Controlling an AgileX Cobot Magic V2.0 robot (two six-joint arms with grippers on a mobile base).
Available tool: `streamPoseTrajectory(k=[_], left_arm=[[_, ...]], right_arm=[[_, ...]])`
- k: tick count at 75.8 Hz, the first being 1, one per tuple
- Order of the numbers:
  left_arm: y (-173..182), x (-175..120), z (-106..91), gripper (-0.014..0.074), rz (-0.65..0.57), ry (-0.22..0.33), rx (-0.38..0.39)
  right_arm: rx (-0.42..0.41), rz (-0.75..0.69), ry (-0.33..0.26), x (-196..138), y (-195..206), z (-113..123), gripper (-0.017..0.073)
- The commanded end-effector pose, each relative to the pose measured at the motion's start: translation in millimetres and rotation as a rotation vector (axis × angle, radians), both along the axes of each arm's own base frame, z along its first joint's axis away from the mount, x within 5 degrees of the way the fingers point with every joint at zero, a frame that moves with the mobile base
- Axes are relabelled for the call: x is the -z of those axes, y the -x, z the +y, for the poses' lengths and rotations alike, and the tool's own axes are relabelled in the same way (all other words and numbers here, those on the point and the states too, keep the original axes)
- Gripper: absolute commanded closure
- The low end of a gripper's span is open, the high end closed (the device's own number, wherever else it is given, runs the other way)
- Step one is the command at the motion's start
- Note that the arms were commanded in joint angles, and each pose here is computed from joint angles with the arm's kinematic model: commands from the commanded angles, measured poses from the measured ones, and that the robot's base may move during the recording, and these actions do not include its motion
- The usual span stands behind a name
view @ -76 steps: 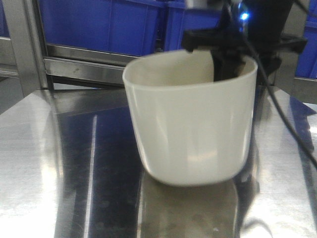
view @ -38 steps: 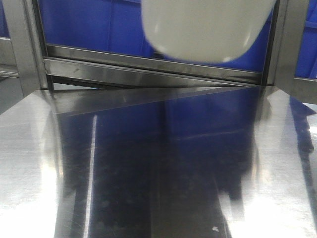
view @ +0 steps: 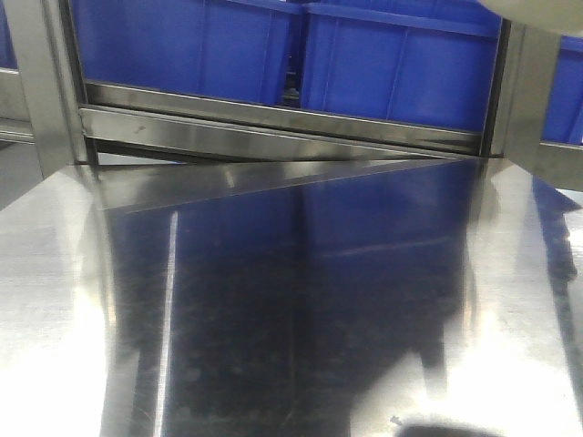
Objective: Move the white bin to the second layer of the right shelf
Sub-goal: 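Close the right gripper on the rim and lift the trash can, then drive away from the table holding the trash can in the right gripper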
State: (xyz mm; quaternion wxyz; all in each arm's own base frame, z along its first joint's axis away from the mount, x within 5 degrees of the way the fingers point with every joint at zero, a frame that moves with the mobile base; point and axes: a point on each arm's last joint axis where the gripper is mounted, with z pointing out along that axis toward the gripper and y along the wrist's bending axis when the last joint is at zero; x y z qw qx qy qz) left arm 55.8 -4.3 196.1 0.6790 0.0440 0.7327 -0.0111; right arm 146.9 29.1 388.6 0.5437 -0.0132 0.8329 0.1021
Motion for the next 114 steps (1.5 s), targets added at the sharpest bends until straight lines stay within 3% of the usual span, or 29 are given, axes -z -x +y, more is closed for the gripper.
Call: streamPoseTrajectory(k=[1, 15, 114], left_arm=[[-0.7, 3.7, -0.2, 0.0509, -0.064, 0.01, 0.002], [-0.7, 3.7, -0.2, 0.0509, -0.064, 0.01, 0.002], [-0.7, 3.7, -0.2, 0.0509, -0.064, 0.01, 0.002]], right_arm=[[0.037, -0.149, -0.016, -7.0, 12.5, -7.8, 0.0504], [0.056, -0.16, -0.016, 7.0, 25.2, -12.0, 0.0504], [0.056, -0.173, -0.018, 5.7, 25.9, -12.1, 0.0504]])
